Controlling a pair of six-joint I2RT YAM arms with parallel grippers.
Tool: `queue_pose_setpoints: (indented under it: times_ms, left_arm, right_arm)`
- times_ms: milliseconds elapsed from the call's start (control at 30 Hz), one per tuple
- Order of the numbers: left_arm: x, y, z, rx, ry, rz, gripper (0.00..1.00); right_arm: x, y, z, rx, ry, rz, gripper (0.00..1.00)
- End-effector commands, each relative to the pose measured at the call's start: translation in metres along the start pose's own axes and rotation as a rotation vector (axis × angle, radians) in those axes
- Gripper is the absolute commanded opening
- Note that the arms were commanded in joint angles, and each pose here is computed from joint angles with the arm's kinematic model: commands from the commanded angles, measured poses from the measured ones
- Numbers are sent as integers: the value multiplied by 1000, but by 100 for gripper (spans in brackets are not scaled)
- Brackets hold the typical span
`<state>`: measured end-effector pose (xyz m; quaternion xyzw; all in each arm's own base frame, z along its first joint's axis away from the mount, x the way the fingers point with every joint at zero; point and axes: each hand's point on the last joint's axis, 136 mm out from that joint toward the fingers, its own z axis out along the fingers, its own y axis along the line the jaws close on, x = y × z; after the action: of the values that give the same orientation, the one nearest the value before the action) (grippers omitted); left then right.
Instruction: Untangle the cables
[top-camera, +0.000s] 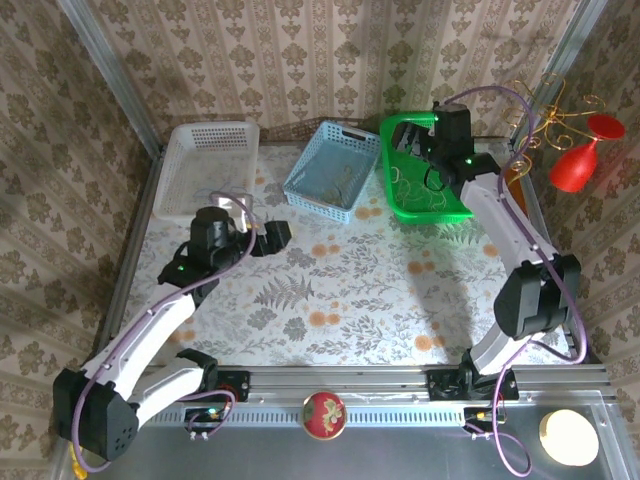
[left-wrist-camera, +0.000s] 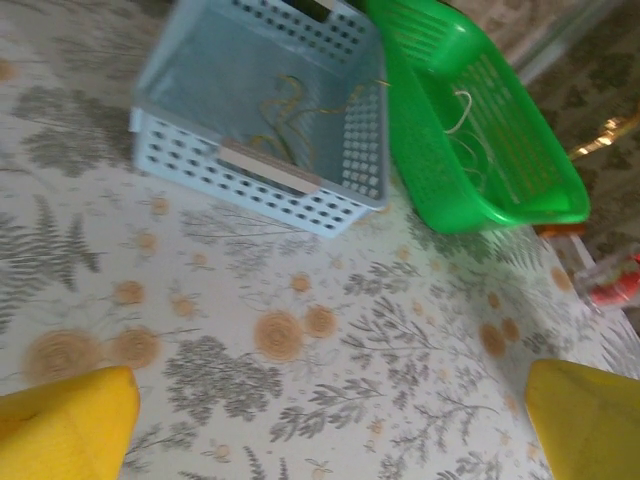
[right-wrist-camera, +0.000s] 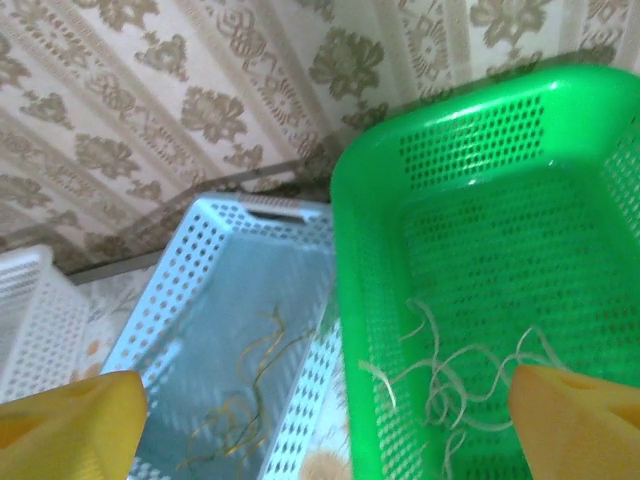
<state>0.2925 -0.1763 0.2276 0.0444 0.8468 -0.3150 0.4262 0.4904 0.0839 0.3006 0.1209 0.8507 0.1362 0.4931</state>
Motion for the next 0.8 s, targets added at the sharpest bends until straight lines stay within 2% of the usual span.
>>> queue_pose_setpoints:
  times_ms: [0, 133, 233, 333, 433, 567, 767]
  left_arm:
    - [-24, 21, -21, -114, -36, 1, 100]
    - [-56, 62, -47, -303, -123, 42, 100]
    - [-76, 97, -70, -464, -210, 95, 100]
    - [-83, 126, -84, -548, -256, 141, 100]
    - [-74, 155, -83, -602, -269, 180, 100]
    - [-52, 190, -63, -636, -281, 187, 100]
    - [-32, 232, -36, -698, -367, 187, 100]
  right_arm:
    - [6, 33, -43, -129, 4, -48, 100]
    - [41, 40, -71, -171, 16, -128, 100]
    - [67, 16, -76, -111, -10, -122, 100]
    - [87, -11, -78, -63, -97, -161, 100]
    - [101, -37, -76, 12, -129, -203, 100]
    - [117, -80, -62, 166, -138, -250, 100]
    - [142, -129, -32, 322, -141, -315, 100]
